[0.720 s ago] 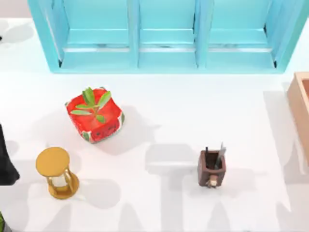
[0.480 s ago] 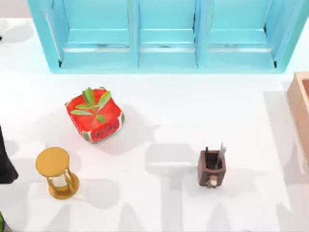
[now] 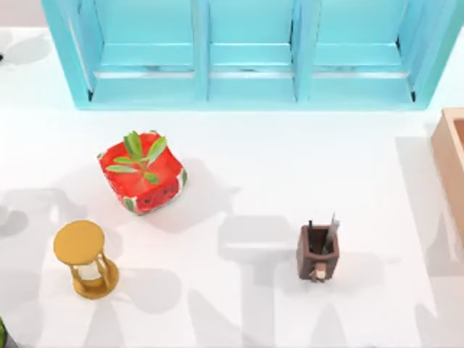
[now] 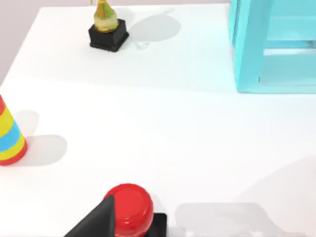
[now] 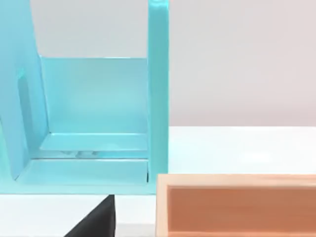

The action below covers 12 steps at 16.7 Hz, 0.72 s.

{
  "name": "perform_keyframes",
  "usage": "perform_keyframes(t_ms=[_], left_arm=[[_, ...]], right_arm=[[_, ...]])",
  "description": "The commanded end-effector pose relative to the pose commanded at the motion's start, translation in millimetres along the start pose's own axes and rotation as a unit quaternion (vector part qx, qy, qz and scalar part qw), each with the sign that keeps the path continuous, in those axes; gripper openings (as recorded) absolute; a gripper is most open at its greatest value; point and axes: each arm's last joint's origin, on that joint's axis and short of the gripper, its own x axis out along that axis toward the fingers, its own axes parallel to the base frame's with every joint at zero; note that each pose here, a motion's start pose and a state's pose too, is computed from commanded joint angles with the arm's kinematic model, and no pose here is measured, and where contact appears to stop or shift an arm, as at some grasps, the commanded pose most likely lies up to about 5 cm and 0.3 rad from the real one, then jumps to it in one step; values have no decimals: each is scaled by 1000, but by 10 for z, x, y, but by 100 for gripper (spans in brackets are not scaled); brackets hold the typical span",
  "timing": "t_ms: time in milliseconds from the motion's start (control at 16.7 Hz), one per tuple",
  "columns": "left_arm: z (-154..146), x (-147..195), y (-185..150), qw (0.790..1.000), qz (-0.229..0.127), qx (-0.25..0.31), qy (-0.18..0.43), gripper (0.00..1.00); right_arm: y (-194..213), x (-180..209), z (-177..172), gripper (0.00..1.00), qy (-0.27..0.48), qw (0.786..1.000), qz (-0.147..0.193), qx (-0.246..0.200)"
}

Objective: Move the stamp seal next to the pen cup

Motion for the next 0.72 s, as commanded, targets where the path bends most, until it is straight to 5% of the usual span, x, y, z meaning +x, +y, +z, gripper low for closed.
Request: perform_keyframes(t_ms=[240, 720], left_arm=[[510, 435, 137, 982, -1, 12, 186, 100], [899, 1552, 500, 890, -28, 16, 456, 100]], right_arm=[[0, 0, 0, 100, 0, 1000, 0, 0], [0, 0, 0, 100, 0, 1000, 0, 0]])
